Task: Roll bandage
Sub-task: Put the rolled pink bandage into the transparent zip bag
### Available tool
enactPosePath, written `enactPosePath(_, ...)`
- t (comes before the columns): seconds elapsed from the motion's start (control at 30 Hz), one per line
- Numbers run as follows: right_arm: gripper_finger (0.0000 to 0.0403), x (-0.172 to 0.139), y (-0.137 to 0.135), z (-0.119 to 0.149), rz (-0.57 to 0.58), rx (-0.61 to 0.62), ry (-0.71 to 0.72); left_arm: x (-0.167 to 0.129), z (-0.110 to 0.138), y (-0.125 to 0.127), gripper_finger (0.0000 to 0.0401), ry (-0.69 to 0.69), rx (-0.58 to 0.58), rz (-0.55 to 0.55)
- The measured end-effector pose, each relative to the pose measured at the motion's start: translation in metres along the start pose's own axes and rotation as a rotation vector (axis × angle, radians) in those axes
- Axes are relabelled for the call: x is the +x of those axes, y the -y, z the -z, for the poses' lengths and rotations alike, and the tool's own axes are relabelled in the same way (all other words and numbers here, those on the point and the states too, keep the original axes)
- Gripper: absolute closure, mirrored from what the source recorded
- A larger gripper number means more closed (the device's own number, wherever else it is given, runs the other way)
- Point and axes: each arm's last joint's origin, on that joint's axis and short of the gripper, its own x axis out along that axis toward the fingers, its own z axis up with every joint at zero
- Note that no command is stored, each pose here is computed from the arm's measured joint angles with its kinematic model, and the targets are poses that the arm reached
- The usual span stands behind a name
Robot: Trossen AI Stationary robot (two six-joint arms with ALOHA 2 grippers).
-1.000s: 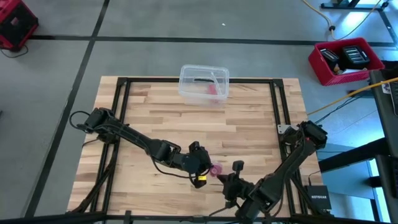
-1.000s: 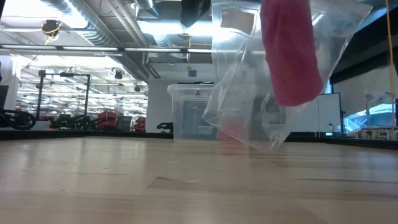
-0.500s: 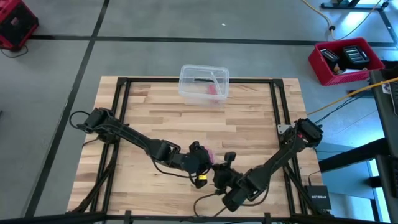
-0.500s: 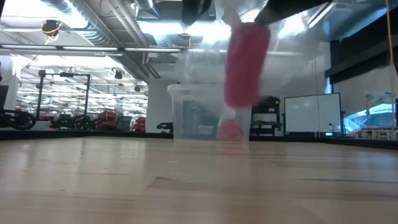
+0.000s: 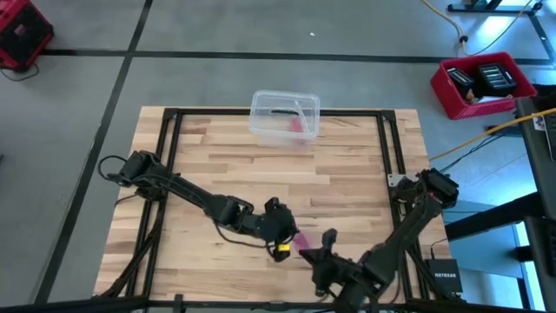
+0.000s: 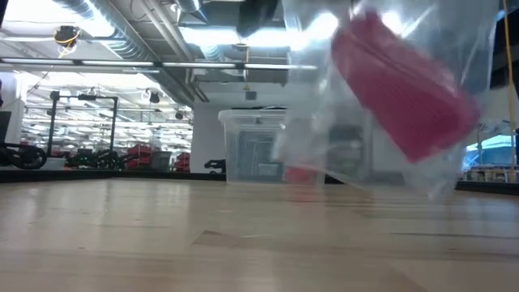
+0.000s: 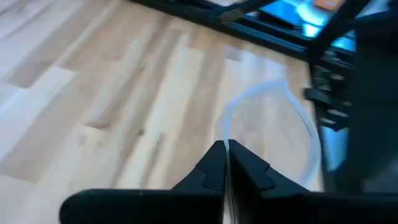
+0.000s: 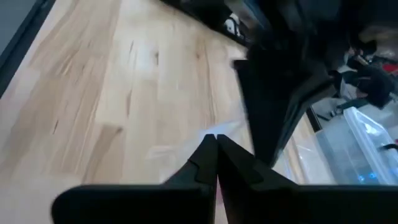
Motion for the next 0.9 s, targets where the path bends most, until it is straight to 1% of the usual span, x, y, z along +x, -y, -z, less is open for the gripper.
enactPosePath(0.1, 0.0388, -0.008, -0.004, 0.004, -0.015, -0.014, -0.010, 0.000, 0.000, 0.000, 0.0397, 0.006, -0.005, -0.004)
enactPosePath(0.27, 0.0388, -0.009, -0.004, 0.008, -0.009, -0.007, -0.026, -0.002, 0.000, 0.002, 0.0397, 0.003, -0.004, 0.014)
enactPosePath(0.43, 0.0388, 0.003, 0.007, 0.011, 0.026, 0.048, -0.093, -0.001, -0.001, 0.002, 0.0397, 0.009, -0.003, 0.009)
enactPosePath(0.6, 0.0388, 0.022, 0.016, 0.015, -0.046, 0.069, -0.204, -0.002, 0.000, 0.003, 0.0397, 0.007, -0.005, 0.015)
enactPosePath(0.67, 0.0388, 0.029, 0.019, 0.021, -0.052, 0.071, -0.249, -0.002, -0.001, 0.003, 0.0397, 0.007, -0.006, 0.014)
enactPosePath(0.8, 0.0388, 0.040, 0.025, 0.025, -0.038, 0.094, -0.280, -0.002, 0.000, 0.004, 0.0397, 0.009, -0.004, 0.016)
enactPosePath(0.9, 0.0388, 0.042, 0.027, 0.024, -0.025, 0.100, -0.274, -0.003, 0.001, 0.004, 0.0397, 0.005, -0.003, 0.019)
